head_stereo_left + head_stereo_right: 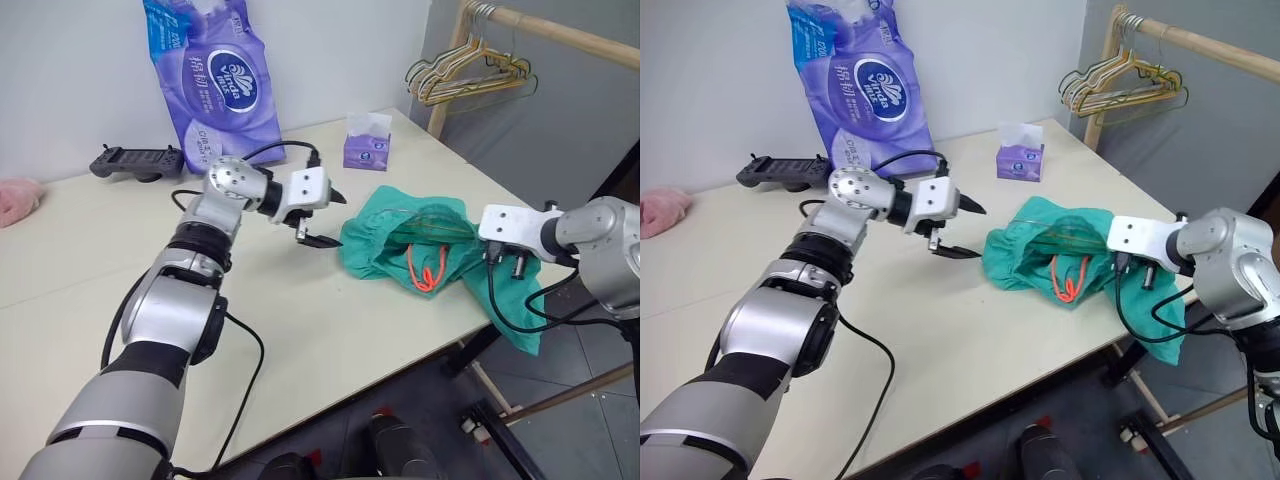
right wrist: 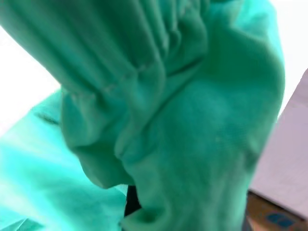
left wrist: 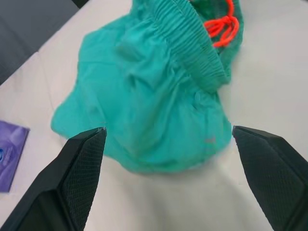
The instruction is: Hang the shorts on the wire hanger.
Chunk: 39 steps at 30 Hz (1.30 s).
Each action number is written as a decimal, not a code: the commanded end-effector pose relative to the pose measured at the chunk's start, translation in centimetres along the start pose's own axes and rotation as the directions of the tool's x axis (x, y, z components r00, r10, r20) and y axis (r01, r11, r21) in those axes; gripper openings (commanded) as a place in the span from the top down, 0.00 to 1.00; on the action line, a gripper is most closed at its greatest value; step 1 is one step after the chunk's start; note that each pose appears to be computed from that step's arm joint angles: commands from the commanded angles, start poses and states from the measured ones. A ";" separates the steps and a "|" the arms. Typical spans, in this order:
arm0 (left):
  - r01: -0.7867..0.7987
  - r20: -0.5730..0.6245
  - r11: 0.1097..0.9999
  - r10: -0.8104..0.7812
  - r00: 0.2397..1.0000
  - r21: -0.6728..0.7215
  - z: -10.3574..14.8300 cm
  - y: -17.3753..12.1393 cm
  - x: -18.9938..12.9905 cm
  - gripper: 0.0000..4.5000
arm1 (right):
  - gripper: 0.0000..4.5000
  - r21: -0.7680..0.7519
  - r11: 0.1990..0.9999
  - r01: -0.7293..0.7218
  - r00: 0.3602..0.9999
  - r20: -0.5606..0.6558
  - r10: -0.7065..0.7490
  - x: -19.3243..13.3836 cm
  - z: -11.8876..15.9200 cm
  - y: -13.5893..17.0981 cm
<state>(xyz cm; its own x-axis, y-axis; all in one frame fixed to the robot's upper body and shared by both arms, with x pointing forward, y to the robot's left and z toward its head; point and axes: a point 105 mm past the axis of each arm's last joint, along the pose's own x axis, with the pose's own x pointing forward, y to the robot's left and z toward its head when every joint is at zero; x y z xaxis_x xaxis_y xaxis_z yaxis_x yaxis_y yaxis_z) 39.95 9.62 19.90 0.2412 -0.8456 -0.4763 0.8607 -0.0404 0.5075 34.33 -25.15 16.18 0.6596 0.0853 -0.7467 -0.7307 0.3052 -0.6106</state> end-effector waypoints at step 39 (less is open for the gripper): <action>-0.148 0.683 0.952 0.296 0.667 -0.268 22.7 -2.8 14.7 0.00 | 1.00 0.743 -0.381 0.550 0.601 -0.669 -0.438 -11.1 -19.8 -4.8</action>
<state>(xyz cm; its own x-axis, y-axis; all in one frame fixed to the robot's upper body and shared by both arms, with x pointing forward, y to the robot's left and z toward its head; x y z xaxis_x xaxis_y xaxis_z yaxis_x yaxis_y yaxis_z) 34.13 -11.21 24.71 0.2266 -0.9471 0.2274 0.8931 0.2952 0.3395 27.27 -45.37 19.89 0.5826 -0.6895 -0.4304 0.7554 0.6547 -0.0263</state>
